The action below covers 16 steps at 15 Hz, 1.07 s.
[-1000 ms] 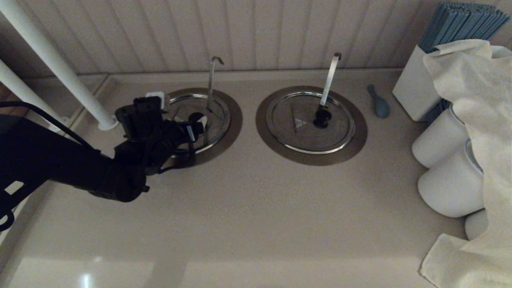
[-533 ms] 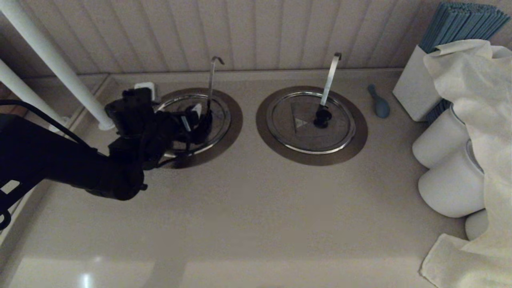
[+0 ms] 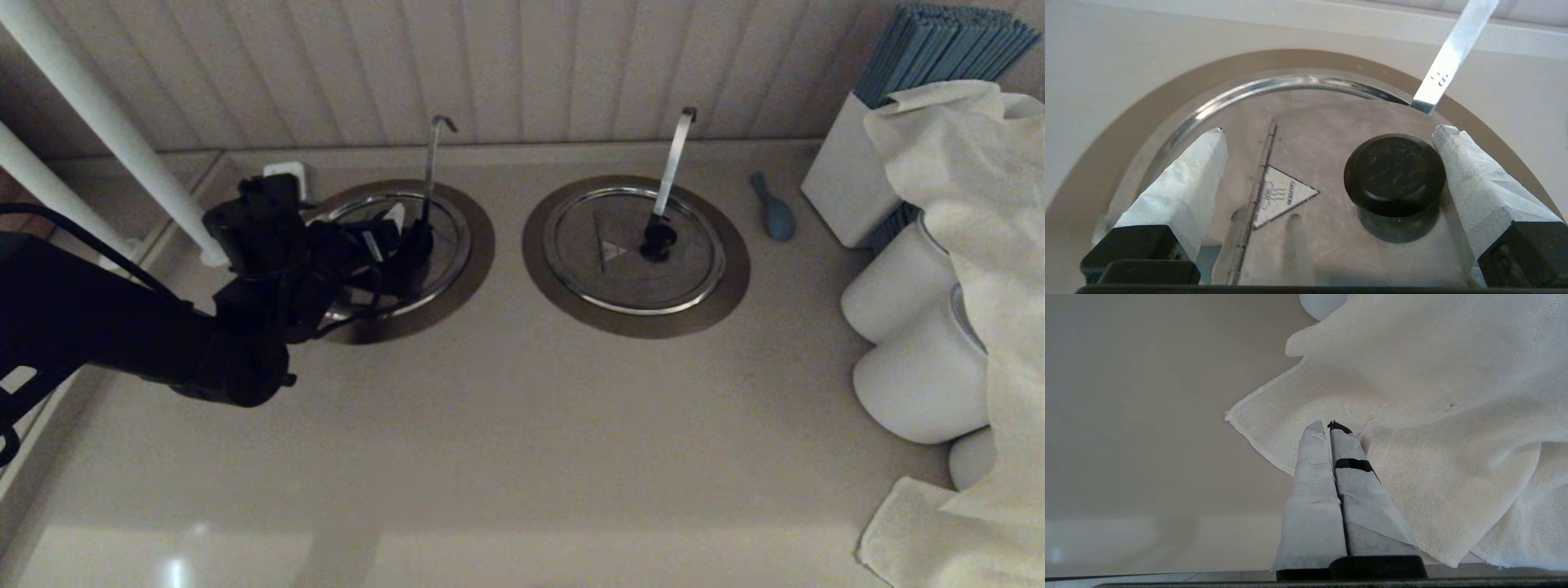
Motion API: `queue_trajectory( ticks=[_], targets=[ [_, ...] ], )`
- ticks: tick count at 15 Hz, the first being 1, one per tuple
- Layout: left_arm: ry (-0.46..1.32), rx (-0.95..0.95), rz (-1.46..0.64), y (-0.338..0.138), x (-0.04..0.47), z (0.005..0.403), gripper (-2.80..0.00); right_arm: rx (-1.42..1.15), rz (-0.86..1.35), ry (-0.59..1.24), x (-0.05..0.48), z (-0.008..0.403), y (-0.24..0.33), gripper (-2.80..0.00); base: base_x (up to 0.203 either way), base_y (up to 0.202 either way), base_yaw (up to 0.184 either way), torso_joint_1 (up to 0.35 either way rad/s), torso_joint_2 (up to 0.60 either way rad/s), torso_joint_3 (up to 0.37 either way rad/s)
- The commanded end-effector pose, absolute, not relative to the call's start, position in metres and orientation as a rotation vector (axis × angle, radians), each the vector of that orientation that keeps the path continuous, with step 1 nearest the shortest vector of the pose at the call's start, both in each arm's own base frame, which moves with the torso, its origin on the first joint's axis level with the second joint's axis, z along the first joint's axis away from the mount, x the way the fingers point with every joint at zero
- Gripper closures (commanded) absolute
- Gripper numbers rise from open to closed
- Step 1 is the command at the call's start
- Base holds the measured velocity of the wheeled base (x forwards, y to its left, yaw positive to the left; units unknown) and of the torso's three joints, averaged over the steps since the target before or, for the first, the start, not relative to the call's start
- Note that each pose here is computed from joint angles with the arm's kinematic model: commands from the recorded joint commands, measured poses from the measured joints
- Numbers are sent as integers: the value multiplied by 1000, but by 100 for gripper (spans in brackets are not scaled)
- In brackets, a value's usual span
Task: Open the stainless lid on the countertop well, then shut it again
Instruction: Open the lid
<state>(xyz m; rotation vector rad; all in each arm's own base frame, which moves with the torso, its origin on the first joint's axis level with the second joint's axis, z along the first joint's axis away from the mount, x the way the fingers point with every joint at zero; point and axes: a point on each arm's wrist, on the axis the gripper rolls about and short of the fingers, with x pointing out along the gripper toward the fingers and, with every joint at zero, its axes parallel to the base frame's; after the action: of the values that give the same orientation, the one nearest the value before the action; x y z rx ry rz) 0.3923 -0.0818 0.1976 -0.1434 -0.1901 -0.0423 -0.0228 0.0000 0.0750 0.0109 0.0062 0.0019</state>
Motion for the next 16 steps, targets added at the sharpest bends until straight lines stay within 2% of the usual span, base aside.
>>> queue_trajectory(
  ticks=[1,16],
  targets=[
    [-205,-146,-31,-77,393,201,-280,11,3,6,-23,75,0,0,0,0,0,0,0,0],
    [-258,-155,-4,-61,384,223,-280,11,3,6,-23,75,0,0,0,0,0,0,0,0]
  ],
)
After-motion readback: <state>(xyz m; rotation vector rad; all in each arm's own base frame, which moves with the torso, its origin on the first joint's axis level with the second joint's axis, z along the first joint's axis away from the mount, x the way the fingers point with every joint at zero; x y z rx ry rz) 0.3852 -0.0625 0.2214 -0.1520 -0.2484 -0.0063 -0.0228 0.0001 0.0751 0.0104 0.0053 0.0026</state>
